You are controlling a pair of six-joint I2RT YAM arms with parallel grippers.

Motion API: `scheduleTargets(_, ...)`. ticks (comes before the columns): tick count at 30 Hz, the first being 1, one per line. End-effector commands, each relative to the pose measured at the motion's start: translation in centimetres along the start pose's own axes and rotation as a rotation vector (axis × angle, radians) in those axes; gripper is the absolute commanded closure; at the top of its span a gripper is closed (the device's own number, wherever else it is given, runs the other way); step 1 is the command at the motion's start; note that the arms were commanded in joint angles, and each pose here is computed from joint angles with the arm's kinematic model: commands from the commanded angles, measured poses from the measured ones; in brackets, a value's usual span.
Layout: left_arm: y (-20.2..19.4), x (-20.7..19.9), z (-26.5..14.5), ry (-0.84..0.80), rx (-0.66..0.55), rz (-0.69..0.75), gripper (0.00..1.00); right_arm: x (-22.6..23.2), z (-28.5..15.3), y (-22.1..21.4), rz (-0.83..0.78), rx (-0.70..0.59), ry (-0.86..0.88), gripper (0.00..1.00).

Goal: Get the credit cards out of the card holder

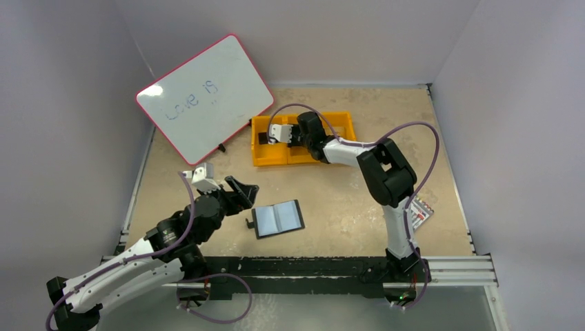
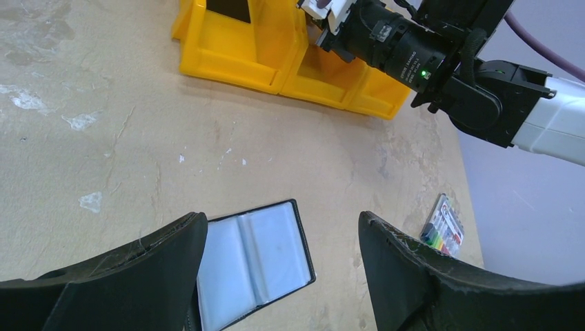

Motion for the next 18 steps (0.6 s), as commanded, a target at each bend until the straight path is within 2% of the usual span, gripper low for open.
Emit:
scheduleTargets(1,1.5,-1.6,-0.4,-0.040,-0.045,-0.013,0.20,-3.0,-0.7,0.9,-0.009,-0.039,-0.067,0.98)
scheduleTargets(8,1.3,-1.6,-0.3,-0.036,-0.035,-0.005,0.20,-3.7,-1.7,1.3,0.002,-0.064,-0.067,0.90)
scheduleTargets(12,1.1,-1.8,-0.2,-0.038,-0.021,0.003,0.20,-4.5,-2.9,1.9,0.018,-0.103,-0.091,0.79)
scheduleTargets(18,0.7,-2.2,0.1,-0.042,0.005,0.015,0.20,-5.3,-4.4,2.0,0.035,-0.104,-0.115,0.75)
Point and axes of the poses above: each gripper's point midway between its finger pads, its own z axis out along the fingers, its own x axis along the line the jaws close on, y = z × x, the point moved 6 cm from there along -z, back along the fingers, and after that the axes turned 12 degrees about -z, right-handed, at the moved point
